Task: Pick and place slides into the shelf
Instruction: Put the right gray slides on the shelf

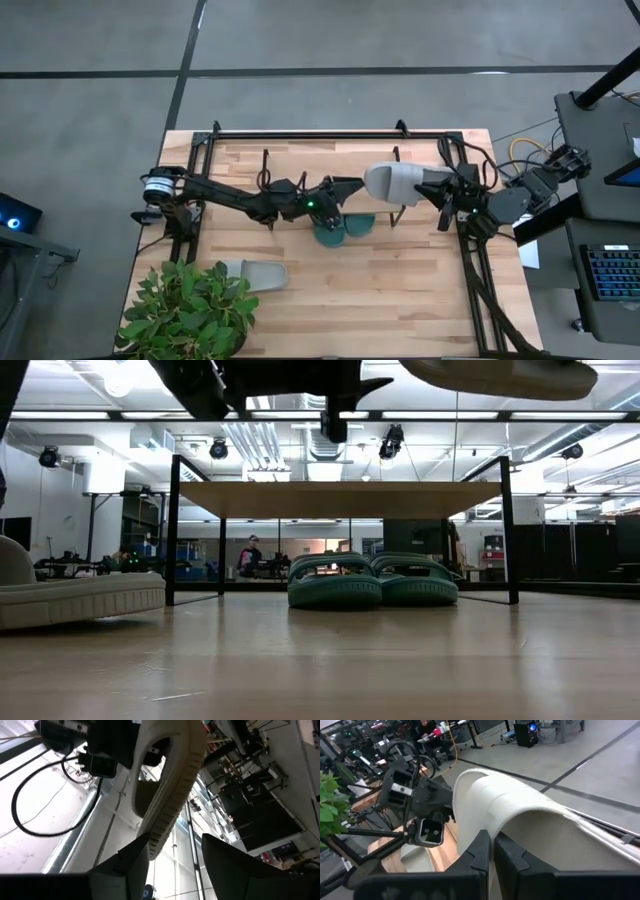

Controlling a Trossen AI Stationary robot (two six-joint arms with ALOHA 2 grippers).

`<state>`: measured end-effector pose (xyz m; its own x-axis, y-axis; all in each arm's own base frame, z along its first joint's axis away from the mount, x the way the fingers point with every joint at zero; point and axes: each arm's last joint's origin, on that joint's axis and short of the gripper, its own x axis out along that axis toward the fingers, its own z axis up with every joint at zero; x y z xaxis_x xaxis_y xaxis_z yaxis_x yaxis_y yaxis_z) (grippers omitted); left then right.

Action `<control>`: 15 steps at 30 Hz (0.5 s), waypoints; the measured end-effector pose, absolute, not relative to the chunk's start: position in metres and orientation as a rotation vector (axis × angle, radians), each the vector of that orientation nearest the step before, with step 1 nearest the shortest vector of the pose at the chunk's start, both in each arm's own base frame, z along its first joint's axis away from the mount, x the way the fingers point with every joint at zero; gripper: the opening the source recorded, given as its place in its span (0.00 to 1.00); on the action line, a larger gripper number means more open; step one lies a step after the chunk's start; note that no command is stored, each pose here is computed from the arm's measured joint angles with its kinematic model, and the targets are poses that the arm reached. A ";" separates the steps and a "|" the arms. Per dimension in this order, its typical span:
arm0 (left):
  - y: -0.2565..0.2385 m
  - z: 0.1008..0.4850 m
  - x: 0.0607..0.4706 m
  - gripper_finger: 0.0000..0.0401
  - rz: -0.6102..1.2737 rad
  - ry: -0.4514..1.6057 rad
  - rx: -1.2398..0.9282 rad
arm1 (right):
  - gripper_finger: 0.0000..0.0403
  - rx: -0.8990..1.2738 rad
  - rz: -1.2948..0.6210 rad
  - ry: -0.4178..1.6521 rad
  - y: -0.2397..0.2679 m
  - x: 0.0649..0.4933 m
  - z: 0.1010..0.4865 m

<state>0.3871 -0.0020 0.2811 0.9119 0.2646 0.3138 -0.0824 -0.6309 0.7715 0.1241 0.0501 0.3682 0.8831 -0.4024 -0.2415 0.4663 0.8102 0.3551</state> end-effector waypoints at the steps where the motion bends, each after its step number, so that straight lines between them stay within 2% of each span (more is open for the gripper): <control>1: -0.002 0.281 0.387 0.41 0.505 0.123 2.201 | 0.02 0.424 -0.472 0.158 0.049 0.123 0.368; 15: -0.005 0.282 0.388 0.41 0.488 0.077 2.211 | 0.02 0.453 -0.502 0.163 0.040 0.117 0.367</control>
